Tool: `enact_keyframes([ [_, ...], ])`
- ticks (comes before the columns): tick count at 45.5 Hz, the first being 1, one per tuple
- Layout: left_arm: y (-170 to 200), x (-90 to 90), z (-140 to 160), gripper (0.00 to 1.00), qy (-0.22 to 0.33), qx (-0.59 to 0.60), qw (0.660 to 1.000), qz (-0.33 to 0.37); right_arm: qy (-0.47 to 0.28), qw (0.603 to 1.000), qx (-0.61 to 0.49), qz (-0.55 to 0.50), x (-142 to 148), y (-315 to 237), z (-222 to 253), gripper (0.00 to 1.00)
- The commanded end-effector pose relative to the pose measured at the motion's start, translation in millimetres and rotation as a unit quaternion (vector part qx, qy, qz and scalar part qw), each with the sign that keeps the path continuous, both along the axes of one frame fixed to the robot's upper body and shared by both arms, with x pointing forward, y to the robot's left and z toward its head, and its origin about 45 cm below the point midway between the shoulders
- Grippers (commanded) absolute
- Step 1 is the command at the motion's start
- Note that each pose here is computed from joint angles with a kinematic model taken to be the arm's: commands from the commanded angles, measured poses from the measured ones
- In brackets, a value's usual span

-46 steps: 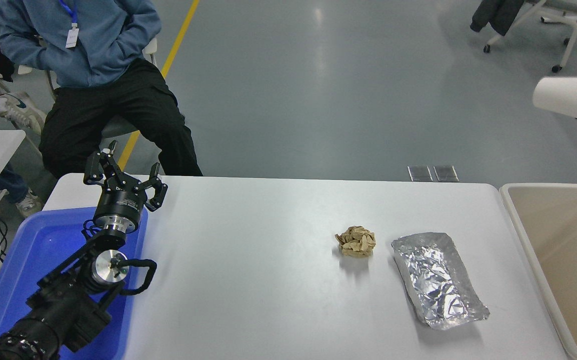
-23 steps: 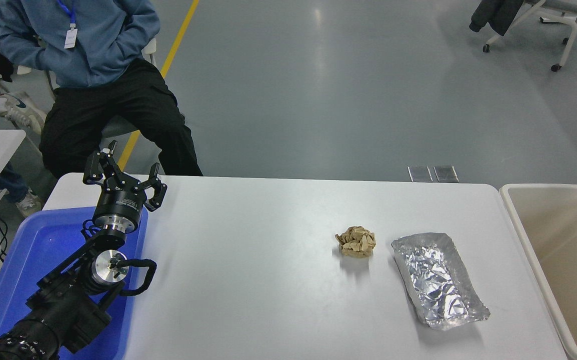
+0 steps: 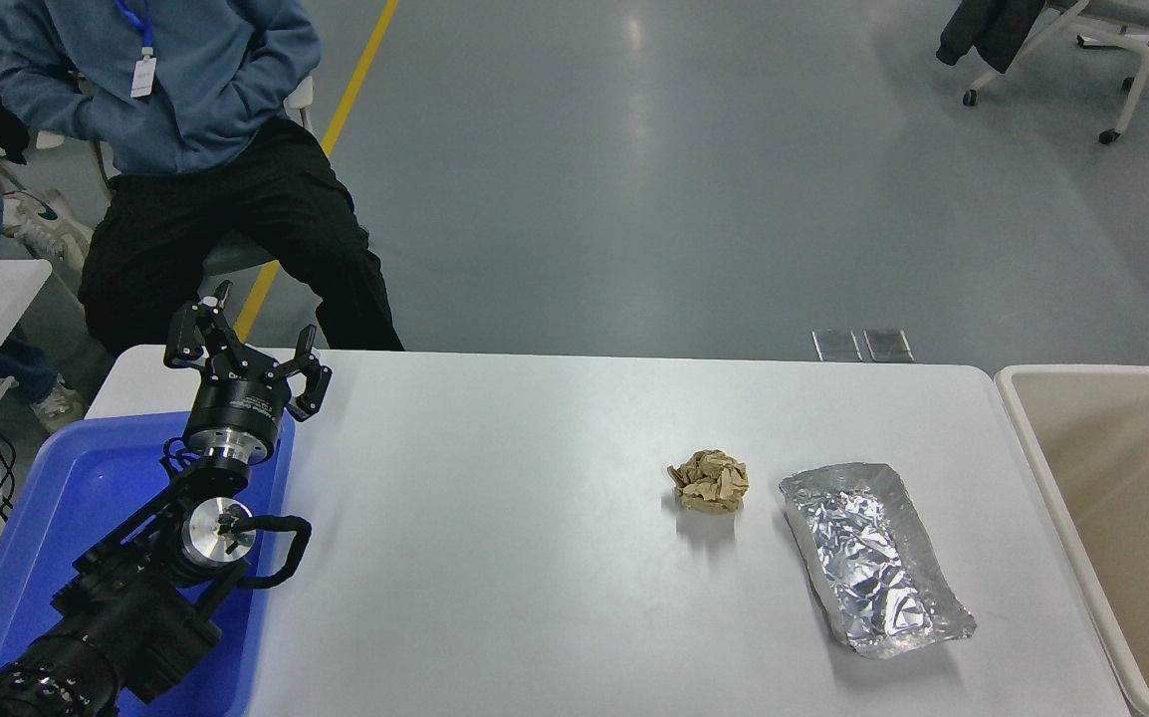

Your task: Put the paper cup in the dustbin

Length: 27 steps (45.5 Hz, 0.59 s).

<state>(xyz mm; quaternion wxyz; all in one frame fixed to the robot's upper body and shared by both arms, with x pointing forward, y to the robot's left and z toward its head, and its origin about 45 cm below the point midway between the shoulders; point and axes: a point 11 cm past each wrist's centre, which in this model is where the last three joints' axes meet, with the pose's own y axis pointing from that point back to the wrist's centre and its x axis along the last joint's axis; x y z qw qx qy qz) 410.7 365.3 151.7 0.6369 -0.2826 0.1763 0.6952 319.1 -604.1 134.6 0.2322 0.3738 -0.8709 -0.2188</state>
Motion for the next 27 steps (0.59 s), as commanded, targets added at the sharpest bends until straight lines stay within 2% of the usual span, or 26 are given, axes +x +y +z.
enact_keyframes([
  [1, -0.2, 0.1, 0.3, 1.0, -0.001, 0.0, 1.0, 0.0, -0.002, 0.999, 0.028, -0.033, -5.4, 15.5, -23.6, 0.0],
  [15, 0.1, 0.0, 0.0, 1.0, 0.0, 0.0, 1.0, 0.0, 0.006, 0.998, 0.049, -0.035, -11.3, 29.2, -43.0, 0.01],
  [22, 0.1, 0.0, 0.0, 1.0, 0.0, 0.0, 1.0, 0.0, 0.009, 0.998, 0.049, -0.035, -14.5, 29.3, -45.9, 0.15],
  [27, 0.2, 0.0, -0.1, 1.0, 0.0, 0.0, 1.0, 0.001, 0.009, 0.998, 0.05, -0.035, -14.9, 29.0, -46.0, 0.36],
])
